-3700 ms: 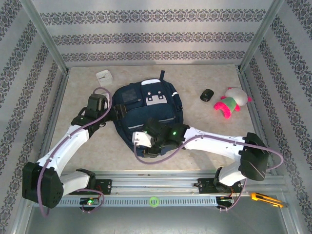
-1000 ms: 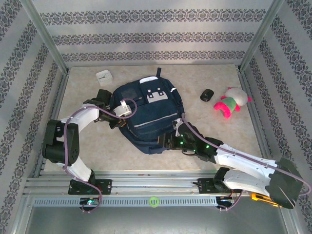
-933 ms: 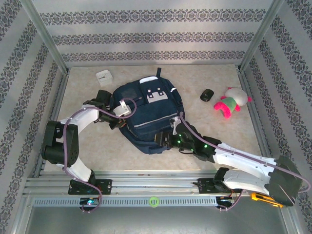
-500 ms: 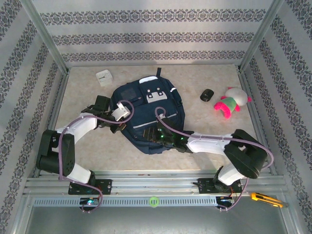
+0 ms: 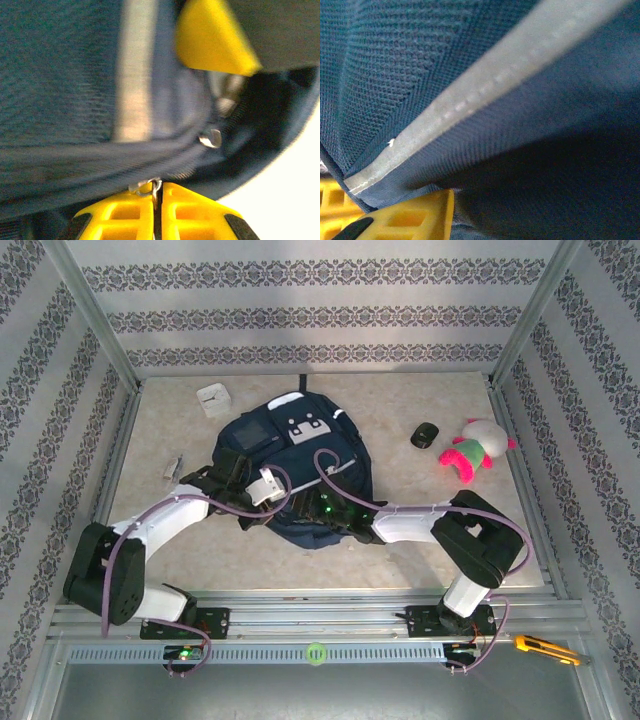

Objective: Pack the student bag

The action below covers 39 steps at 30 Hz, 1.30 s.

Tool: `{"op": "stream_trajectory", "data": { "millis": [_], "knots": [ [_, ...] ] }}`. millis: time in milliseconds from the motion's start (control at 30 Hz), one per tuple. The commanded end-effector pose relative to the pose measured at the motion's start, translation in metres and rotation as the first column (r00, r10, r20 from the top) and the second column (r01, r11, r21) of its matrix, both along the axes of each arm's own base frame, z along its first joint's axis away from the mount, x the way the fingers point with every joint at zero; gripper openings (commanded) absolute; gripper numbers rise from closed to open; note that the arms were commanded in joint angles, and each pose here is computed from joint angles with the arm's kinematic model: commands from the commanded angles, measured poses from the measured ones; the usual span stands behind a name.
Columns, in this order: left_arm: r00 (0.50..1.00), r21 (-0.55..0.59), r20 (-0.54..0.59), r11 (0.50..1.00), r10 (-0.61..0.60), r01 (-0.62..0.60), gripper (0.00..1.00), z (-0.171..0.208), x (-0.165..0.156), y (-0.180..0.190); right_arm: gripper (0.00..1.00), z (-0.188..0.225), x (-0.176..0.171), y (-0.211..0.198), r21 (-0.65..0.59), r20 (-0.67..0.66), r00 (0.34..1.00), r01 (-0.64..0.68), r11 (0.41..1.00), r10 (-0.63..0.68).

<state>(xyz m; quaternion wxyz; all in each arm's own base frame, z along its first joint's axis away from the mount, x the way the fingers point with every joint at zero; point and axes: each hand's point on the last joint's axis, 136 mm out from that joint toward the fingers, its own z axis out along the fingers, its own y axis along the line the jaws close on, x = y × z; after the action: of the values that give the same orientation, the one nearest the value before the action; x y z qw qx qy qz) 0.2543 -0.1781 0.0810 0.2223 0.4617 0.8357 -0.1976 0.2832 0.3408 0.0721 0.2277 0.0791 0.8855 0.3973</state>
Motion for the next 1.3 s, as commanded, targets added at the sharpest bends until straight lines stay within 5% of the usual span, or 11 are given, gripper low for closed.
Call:
{"op": "stream_trajectory", "data": {
  "millis": [0,267,400,500,667,900,1133,1267],
  "knots": [
    [0.984,-0.133,-0.137,0.987,-0.110,0.092,0.09,0.012,-0.052,-0.029,0.35,0.041,0.034,0.004,0.085,0.111,0.992,0.051,0.995,-0.060],
    [0.997,-0.243,-0.005,0.967,-0.074,0.071,0.27,0.044,-0.034,-0.054,0.36,0.047,0.043,-0.016,0.044,0.135,0.990,0.033,0.998,-0.039],
    [0.991,-0.253,0.095,0.961,-0.090,0.112,0.54,0.075,-0.033,-0.052,0.42,0.057,0.047,-0.042,0.009,0.152,0.988,-0.021,1.000,0.020],
    [0.973,-0.202,0.205,0.968,-0.109,0.151,0.66,0.095,-0.032,-0.044,0.49,0.075,0.039,-0.056,0.005,0.192,0.978,-0.077,0.997,0.075],
    [0.852,0.067,0.450,0.962,-0.266,0.265,0.78,0.093,-0.015,-0.020,0.57,0.096,0.006,-0.070,-0.074,0.250,0.948,-0.185,0.980,0.198],
    [0.676,0.345,0.587,0.893,-0.445,0.289,0.94,0.078,0.038,-0.018,0.58,0.093,-0.029,-0.087,-0.130,0.306,0.919,-0.217,0.967,0.247],
    [0.643,0.437,0.563,0.847,-0.519,0.301,0.95,0.045,0.074,-0.028,0.58,0.076,-0.043,-0.095,-0.146,0.288,0.923,-0.222,0.964,0.256],
    [0.698,0.373,0.545,0.880,-0.465,0.295,0.60,0.034,0.081,-0.037,0.58,0.066,-0.052,-0.100,-0.172,0.261,0.923,-0.243,0.955,0.282]
  ]
}}
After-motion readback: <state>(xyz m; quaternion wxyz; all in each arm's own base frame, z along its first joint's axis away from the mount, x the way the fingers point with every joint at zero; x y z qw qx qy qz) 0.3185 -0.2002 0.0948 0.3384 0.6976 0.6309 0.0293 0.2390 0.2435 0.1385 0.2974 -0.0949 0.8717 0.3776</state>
